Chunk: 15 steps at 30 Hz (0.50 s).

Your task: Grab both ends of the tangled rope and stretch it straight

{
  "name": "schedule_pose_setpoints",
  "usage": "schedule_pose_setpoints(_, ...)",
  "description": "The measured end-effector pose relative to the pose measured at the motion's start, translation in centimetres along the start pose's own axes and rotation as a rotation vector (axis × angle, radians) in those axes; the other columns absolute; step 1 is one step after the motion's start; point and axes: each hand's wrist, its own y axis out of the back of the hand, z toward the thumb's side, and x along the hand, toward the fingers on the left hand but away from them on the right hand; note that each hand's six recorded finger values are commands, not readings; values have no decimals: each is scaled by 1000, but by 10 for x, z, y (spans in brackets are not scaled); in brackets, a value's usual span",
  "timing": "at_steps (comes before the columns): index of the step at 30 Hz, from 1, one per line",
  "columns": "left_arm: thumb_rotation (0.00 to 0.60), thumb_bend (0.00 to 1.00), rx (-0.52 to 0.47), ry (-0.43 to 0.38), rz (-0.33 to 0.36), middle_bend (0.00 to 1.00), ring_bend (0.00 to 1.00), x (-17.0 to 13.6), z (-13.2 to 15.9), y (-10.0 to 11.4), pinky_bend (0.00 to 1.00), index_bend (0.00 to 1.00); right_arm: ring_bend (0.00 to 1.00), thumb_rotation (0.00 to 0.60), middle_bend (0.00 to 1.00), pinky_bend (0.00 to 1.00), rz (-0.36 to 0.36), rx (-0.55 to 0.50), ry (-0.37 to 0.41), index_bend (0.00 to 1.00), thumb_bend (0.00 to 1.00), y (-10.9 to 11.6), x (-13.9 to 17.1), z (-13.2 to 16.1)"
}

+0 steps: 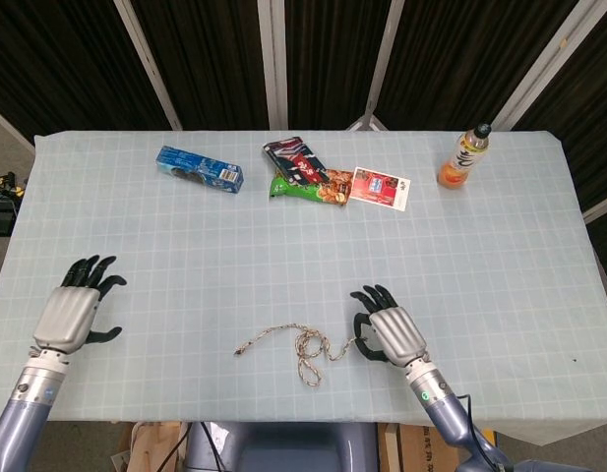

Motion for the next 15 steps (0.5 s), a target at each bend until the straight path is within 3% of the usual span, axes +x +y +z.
schedule_pose_setpoints(7, 600, 186, -25, -63, -28, 67, 0, 19, 53, -15, 0, 327, 50, 600, 176, 0, -11, -3, -10, 640, 482, 3, 0, 0)
schedule_pose_setpoints(15, 600, 144, -98, -98, -76, 11, 0, 22, 111, -44, 0, 233, 50, 600, 176, 0, -27, -2, -31, 640, 481, 10, 2, -6)
